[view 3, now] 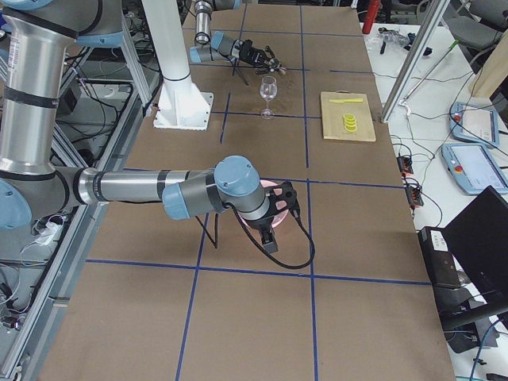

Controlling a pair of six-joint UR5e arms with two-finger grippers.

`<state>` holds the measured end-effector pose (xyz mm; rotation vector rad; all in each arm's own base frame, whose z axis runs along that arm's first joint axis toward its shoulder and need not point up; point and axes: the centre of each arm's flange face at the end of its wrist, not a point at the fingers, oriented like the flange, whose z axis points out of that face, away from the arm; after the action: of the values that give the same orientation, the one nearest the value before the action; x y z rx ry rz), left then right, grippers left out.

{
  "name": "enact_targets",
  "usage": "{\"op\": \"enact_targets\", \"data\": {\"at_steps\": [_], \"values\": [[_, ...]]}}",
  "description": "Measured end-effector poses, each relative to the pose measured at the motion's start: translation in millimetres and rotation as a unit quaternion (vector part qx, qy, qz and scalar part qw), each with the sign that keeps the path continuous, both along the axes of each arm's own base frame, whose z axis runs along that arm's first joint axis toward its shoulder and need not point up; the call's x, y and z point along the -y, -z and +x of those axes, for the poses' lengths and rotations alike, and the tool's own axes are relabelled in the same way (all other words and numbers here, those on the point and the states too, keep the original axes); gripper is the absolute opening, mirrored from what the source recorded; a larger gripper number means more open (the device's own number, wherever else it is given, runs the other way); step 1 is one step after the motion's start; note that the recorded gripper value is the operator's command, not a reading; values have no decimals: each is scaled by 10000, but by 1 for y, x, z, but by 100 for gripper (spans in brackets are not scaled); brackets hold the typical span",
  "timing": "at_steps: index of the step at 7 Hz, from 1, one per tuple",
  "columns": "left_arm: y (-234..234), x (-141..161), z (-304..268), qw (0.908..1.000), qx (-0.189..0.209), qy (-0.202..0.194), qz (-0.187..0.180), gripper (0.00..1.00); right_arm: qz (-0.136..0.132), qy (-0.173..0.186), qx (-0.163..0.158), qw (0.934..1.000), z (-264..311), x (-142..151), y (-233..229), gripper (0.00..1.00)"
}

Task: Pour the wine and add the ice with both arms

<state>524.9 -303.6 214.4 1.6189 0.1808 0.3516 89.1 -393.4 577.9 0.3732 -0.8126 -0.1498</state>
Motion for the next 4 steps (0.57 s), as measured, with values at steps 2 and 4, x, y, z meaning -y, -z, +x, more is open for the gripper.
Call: {"op": "enact_targets", "data": {"at_steps": [2, 4], "values": [[2, -1, -1, 9982, 554, 55, 201, 0, -4, 0, 0, 10000, 0, 0, 0, 100], [2, -1, -3, 9926, 1134, 186, 384, 0, -10, 0, 1, 10000, 0, 0, -1, 100]]}}
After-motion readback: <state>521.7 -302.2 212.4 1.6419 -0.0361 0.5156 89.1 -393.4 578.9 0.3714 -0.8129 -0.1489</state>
